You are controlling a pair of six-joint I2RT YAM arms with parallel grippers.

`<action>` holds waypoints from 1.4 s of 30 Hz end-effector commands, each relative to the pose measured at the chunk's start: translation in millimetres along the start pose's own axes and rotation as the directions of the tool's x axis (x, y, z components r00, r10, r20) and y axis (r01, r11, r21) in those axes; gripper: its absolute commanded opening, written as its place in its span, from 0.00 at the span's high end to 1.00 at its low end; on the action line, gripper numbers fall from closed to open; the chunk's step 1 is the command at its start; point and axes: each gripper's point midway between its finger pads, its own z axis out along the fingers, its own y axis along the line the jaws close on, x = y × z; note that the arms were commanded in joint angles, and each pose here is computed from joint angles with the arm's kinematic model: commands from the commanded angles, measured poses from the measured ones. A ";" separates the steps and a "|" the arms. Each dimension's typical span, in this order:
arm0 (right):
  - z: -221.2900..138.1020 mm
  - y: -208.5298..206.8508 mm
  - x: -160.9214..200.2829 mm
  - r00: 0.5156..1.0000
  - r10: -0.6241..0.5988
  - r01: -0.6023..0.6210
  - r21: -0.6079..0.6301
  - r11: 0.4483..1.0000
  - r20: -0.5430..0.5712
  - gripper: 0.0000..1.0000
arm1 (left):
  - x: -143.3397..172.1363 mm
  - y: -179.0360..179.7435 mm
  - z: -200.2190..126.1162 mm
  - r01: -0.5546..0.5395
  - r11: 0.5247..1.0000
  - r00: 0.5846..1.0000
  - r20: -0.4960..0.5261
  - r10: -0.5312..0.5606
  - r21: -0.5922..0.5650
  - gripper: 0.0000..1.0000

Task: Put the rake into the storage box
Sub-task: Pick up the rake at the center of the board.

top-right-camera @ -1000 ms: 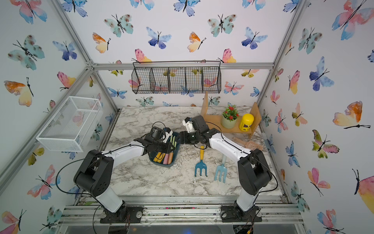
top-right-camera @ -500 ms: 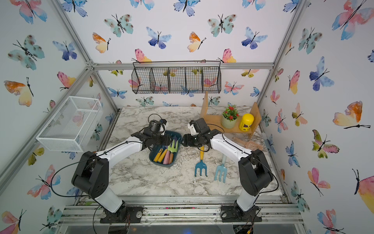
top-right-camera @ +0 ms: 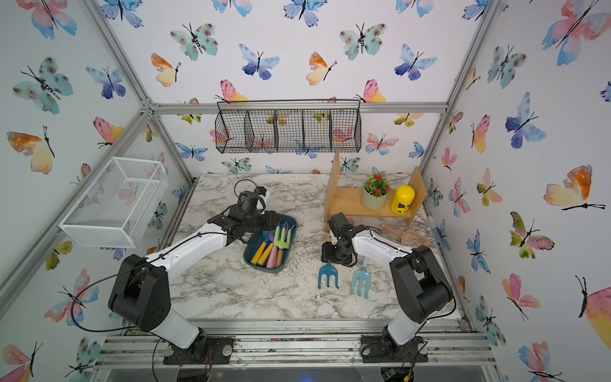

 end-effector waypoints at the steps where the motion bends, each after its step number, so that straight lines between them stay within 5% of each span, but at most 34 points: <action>1: 4.1 -3.1 1.6 1.000 0.013 -0.013 0.014 1.000 0.006 0.40 | -1.0 -1.3 -2.6 0.014 1.000 1.000 0.008 -0.014 0.015 0.49; 16: 21.1 -12.6 -16.2 1.000 0.004 -0.006 0.092 0.996 0.029 0.47 | 1.0 -3.4 -4.6 0.021 0.999 1.000 0.014 -0.021 0.039 0.48; 22: 27.0 -17.2 -14.4 1.000 0.006 -0.008 0.111 0.994 0.016 0.84 | 0.3 -6.5 -5.0 0.025 0.997 1.000 0.017 -0.026 0.071 0.44; 28: 24.9 -13.7 -16.1 1.000 -0.008 0.006 0.099 0.995 0.017 0.99 | 4.3 -33.5 -2.1 0.025 0.970 0.999 -0.025 -0.020 0.241 0.31; 34: -7.4 51.1 -37.0 0.992 -0.076 0.095 -0.198 0.976 0.100 1.00 | 14.0 -64.9 -2.9 0.034 0.902 0.996 -0.086 0.004 0.431 0.31; 42: -61.3 121.6 -46.5 0.965 -0.146 0.240 -0.520 0.820 0.216 1.00 | 15.1 -76.6 -7.0 0.003 0.877 0.997 -0.073 0.037 0.480 0.32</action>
